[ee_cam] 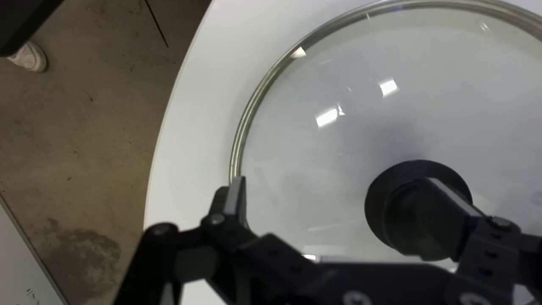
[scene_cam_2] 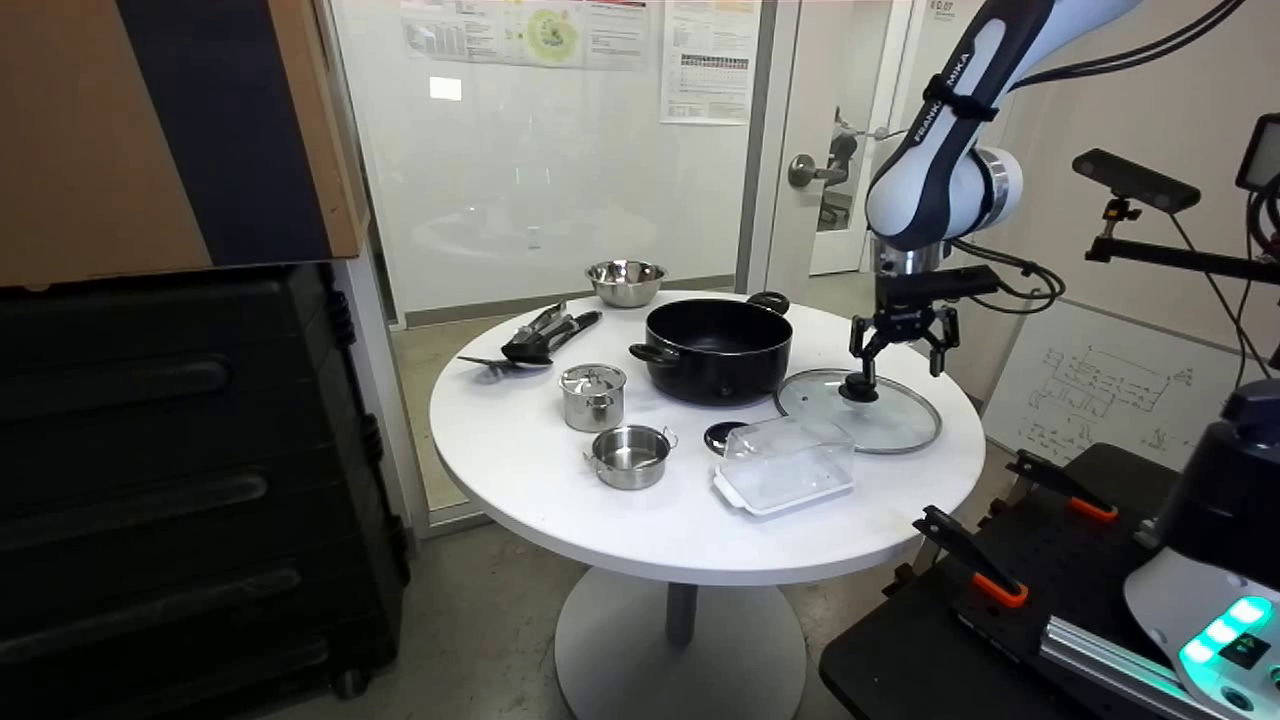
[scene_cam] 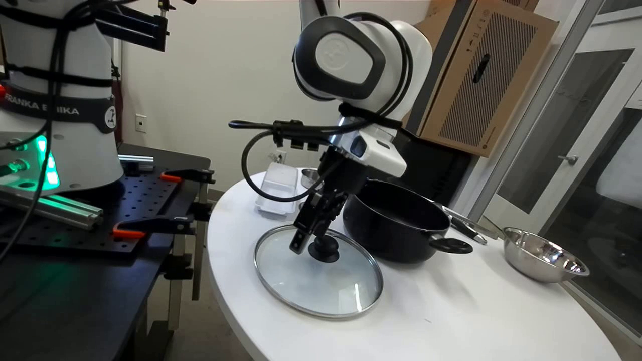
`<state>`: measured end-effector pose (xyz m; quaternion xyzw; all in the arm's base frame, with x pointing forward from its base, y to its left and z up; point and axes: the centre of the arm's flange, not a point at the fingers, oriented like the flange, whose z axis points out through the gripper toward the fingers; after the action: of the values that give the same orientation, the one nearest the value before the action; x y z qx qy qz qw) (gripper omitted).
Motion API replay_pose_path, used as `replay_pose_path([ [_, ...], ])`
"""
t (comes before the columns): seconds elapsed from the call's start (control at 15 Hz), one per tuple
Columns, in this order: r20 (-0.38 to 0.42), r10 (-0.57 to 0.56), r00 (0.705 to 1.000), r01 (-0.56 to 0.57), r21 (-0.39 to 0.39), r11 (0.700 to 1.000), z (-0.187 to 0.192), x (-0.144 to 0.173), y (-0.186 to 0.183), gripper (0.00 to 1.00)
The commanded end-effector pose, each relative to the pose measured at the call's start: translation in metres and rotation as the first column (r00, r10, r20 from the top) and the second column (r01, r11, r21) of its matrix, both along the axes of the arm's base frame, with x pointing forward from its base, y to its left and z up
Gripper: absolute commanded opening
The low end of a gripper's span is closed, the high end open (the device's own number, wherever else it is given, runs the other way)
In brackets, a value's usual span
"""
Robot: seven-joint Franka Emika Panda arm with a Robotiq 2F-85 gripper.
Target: Put the glass lid on top of the black pot
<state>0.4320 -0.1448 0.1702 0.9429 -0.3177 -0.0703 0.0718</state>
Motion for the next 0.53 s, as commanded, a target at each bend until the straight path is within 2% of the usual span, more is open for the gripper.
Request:
replay_pose_path([
  [0.0, 0.037, 0.009, 0.999, -0.008, -0.024, 1.0, -0.008, 0.014, 0.002, 1.0],
  [0.47, 0.063, 0.03, 0.998, -0.028, -0.033, 0.999, -0.004, 0.027, 0.008, 1.0],
])
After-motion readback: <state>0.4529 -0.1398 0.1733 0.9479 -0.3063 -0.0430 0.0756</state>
